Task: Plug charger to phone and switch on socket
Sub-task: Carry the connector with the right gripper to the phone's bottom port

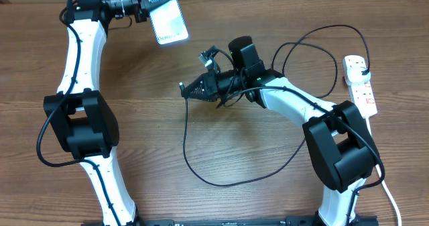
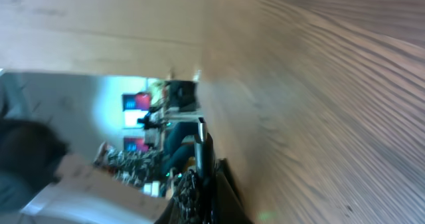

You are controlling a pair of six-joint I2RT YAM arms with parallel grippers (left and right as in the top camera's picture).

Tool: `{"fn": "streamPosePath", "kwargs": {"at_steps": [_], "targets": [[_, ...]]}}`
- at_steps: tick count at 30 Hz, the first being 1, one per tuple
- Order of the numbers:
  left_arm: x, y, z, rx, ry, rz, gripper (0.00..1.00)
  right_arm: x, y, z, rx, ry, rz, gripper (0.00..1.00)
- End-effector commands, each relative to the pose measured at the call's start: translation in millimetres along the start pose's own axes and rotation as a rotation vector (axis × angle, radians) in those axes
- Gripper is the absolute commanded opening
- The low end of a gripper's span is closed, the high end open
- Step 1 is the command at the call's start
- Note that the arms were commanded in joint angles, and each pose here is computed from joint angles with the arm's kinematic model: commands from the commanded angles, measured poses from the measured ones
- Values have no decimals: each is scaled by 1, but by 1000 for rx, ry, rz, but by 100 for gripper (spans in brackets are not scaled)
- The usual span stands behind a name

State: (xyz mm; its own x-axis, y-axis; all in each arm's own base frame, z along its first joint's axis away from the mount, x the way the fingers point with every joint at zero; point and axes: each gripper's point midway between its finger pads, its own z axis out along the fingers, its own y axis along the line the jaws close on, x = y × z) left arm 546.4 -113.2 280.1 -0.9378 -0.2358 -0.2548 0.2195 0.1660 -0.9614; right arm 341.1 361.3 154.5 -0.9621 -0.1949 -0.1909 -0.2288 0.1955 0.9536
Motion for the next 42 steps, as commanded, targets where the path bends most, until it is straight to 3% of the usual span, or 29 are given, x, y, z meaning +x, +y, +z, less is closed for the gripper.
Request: {"fn": "streamPosePath", "kwargs": {"at_steps": [1, 13, 31, 42], "targets": [[-2, -23, -12, 70, 34, -38, 5, -7, 27, -10, -110, 31, -30, 4], [-4, -30, -2, 76, 39, -29, 5, -61, 90, -38, -245, -193, -171, 4], [21, -45, 18, 144, 161, 35, 4, -72, 84, -39, -214, -261, -208, 4], [3, -22, 22, 39, 36, 9, 4, -73, 83, -39, -202, -274, -247, 4]]}}
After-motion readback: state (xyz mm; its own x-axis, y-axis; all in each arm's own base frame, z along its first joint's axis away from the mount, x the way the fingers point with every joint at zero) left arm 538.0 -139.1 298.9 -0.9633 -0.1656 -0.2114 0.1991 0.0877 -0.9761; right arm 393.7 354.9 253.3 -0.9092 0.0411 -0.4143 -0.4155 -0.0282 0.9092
